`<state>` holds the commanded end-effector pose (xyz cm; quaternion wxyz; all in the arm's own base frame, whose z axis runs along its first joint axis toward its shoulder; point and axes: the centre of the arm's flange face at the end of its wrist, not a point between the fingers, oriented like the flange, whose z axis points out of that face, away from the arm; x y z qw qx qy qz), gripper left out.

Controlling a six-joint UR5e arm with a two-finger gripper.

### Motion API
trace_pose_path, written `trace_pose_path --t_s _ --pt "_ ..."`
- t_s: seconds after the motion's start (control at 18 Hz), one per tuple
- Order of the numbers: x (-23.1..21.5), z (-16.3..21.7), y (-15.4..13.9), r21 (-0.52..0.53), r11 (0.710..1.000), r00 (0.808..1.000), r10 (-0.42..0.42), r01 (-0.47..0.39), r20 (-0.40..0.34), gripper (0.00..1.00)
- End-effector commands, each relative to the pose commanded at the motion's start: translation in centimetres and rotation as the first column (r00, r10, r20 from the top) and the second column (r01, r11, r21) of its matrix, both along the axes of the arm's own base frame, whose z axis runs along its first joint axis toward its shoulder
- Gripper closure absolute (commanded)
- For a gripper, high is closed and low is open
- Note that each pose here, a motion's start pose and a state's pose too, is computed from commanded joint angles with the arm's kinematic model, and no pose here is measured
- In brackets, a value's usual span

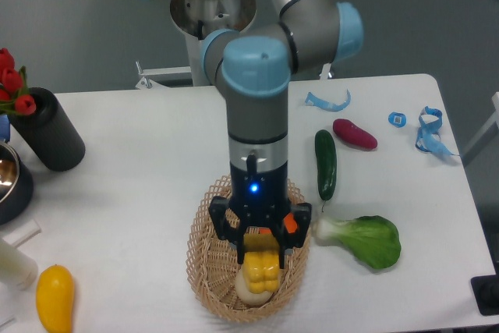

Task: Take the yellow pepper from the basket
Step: 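Lift the gripped yellow pepper up out of the basket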

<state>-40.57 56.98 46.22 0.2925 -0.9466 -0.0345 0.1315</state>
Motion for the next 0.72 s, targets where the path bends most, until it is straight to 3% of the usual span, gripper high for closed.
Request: trace_pose_path --t_s 0.22,0.72 --pt "-1.4 0.6 -2.3 -0.029 0.996 0.995 -0.083 0.081 -0.053 0.79" --pt "-1.4 0.5 -2.3 -0.031 0.996 0.995 -0.081 0.079 -0.051 0.79"
